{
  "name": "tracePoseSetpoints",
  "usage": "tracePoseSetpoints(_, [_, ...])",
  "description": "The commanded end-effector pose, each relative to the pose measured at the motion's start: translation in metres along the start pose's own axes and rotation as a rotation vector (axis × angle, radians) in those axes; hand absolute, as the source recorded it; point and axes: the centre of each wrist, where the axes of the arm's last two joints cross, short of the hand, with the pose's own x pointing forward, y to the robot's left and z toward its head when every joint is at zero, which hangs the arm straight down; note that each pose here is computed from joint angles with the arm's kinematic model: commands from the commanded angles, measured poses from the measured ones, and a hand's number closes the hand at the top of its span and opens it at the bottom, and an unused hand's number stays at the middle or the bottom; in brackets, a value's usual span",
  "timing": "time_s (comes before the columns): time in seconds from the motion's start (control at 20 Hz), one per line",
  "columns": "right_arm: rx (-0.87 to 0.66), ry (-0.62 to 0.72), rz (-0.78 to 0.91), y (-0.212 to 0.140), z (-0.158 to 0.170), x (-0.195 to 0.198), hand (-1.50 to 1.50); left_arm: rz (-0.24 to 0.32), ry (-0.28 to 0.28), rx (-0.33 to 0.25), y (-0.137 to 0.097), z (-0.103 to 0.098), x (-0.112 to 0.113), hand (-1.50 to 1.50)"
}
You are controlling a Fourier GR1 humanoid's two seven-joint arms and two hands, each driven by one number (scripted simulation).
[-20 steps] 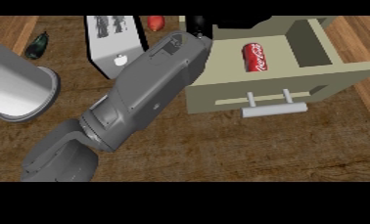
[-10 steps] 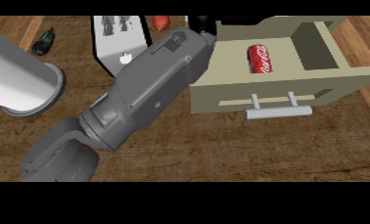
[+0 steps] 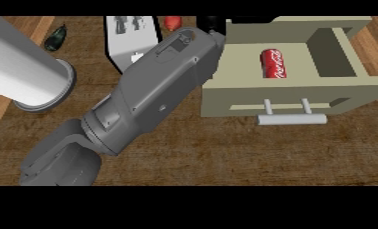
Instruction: Pick up the can, place it into the drawer and close the drawer
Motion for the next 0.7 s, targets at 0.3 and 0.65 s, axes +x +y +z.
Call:
tracePoseSetpoints(0.3, [0.03,-0.048,0.209,0.062,-0.071,-0.019,-1.5,-0.003,0.023,0.003,0.013,-0.001,-0.013,-1.5])
tracePoseSetpoints(0.65, [0.172,-0.049,0.377,0.105,-0.104,-0.049,-1.5,-0.007,0.018,0.038,0.033,-0.02,0.02,-1.5])
